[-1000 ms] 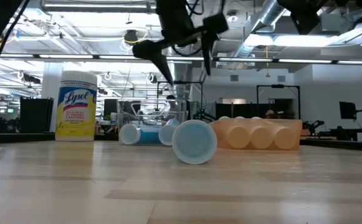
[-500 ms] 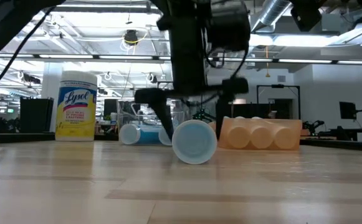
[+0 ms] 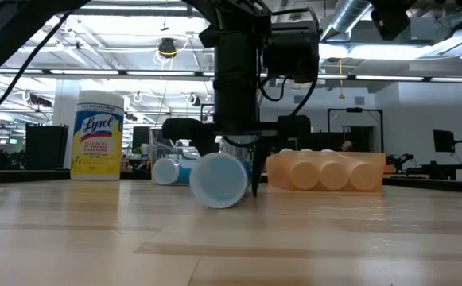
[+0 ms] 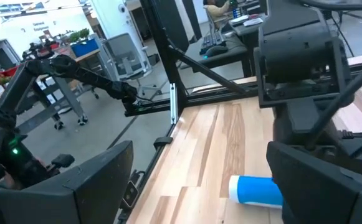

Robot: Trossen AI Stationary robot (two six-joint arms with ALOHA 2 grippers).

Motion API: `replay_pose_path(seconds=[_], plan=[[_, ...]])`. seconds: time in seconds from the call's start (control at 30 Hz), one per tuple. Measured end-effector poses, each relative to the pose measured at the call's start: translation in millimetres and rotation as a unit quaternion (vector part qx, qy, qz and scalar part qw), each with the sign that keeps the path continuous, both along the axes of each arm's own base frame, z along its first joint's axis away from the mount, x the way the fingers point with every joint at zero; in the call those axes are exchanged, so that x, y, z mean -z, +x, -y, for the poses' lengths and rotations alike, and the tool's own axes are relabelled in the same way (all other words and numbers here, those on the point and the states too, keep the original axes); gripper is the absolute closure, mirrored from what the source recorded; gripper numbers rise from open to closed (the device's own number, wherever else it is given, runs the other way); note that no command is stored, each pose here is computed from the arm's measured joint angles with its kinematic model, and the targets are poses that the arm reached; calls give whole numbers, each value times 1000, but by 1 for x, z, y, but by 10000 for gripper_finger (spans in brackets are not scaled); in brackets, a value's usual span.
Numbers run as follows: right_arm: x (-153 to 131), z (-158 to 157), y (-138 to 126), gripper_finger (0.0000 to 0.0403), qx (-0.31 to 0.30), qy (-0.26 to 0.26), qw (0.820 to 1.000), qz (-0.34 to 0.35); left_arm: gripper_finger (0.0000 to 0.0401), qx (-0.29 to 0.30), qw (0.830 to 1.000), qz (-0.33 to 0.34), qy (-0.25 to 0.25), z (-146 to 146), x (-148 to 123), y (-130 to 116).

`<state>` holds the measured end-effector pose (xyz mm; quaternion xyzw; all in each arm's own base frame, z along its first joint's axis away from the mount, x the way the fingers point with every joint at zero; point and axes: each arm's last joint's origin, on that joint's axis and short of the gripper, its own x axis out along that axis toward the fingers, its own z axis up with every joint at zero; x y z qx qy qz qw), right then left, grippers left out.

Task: Pick & place silicon tubes, Sealant and Lysol wipes
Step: Put the blue sealant into the transparent bin

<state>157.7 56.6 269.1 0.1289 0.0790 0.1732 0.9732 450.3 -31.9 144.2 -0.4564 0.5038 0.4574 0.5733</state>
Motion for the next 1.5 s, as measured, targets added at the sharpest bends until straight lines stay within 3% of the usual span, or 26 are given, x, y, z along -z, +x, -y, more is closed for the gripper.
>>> replay_pose_path(seconds=[0.2,0.37,0.63,0.87,1.23,1.5], plan=[[0,0,0,44,0,0,1000,0,202,10,999,-4,-33,10,-12,-6],[0,0,0,44,-1,0,1000,0,202,22,999,4,-37,18,-61,-16],[0,0,0,44,-1,0,1000,0,202,19,997,64,32,4,-151,-39],[0,0,0,44,-1,0,1000,1,202,-7,990,68,127,-41,-195,-62],[0,0,0,44,0,0,1000,1,202,-28,964,48,261,-136,-202,-68],[0,0,0,44,0,0,1000,1,202,-19,948,-1,318,-176,-184,-67]])
